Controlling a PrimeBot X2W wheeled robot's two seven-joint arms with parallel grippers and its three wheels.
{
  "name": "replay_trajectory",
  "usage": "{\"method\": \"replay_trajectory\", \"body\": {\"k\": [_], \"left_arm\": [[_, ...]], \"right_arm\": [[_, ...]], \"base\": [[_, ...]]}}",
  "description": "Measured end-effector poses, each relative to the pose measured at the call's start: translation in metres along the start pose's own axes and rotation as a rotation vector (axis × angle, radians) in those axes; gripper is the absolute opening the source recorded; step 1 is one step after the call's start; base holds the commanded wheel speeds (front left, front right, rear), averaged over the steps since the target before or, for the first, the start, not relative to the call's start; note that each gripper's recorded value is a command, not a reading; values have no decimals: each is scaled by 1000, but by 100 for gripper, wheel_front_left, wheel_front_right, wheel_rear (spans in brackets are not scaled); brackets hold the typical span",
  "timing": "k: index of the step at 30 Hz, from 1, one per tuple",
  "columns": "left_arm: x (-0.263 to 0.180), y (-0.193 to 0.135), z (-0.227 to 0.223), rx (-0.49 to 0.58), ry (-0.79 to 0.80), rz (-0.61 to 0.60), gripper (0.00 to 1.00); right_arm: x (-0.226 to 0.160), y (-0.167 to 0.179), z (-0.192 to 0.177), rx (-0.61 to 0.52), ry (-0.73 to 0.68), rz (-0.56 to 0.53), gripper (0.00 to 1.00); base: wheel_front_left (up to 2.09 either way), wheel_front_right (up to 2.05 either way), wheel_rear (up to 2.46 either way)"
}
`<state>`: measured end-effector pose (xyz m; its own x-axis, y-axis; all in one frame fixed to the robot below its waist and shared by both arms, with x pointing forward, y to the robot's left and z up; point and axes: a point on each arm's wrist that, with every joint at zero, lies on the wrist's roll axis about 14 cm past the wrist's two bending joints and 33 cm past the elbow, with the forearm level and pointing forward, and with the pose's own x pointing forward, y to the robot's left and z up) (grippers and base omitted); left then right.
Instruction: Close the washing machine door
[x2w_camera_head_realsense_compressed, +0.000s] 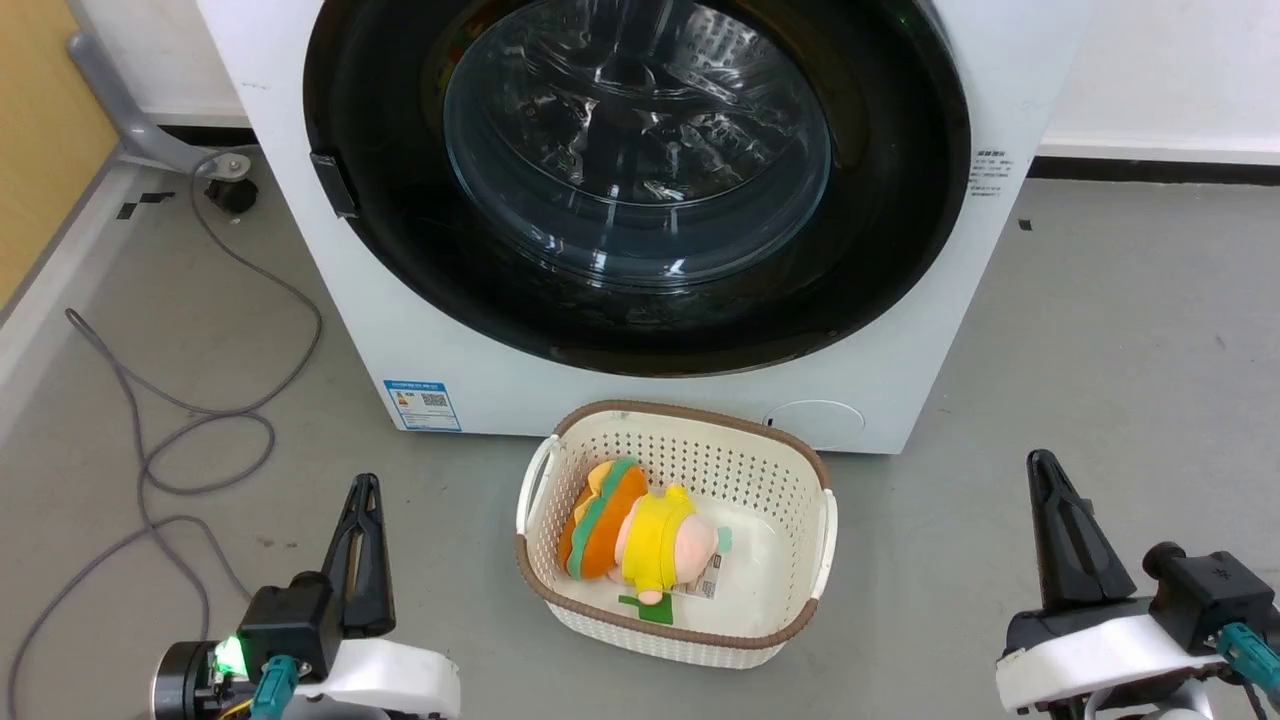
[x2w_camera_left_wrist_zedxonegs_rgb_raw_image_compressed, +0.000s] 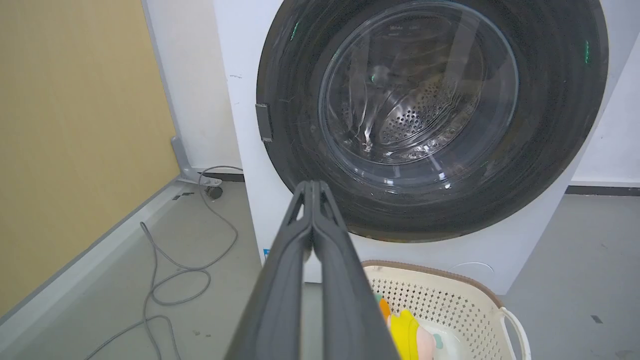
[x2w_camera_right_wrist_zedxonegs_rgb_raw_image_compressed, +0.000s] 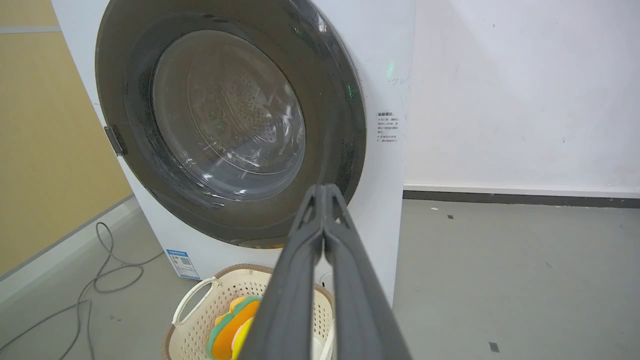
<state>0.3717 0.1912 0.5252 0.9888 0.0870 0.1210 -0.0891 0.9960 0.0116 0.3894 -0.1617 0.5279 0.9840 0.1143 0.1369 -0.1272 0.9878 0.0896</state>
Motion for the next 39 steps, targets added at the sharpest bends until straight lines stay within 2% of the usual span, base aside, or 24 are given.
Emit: {"method": "replay_trajectory", "body": {"k": [39], "left_arm": [[1, -5, 1, 2, 39, -31, 0]], "right_arm": [[-2, 2, 4, -48, 41, 11, 0]], "base": [[0, 0, 0]]}}
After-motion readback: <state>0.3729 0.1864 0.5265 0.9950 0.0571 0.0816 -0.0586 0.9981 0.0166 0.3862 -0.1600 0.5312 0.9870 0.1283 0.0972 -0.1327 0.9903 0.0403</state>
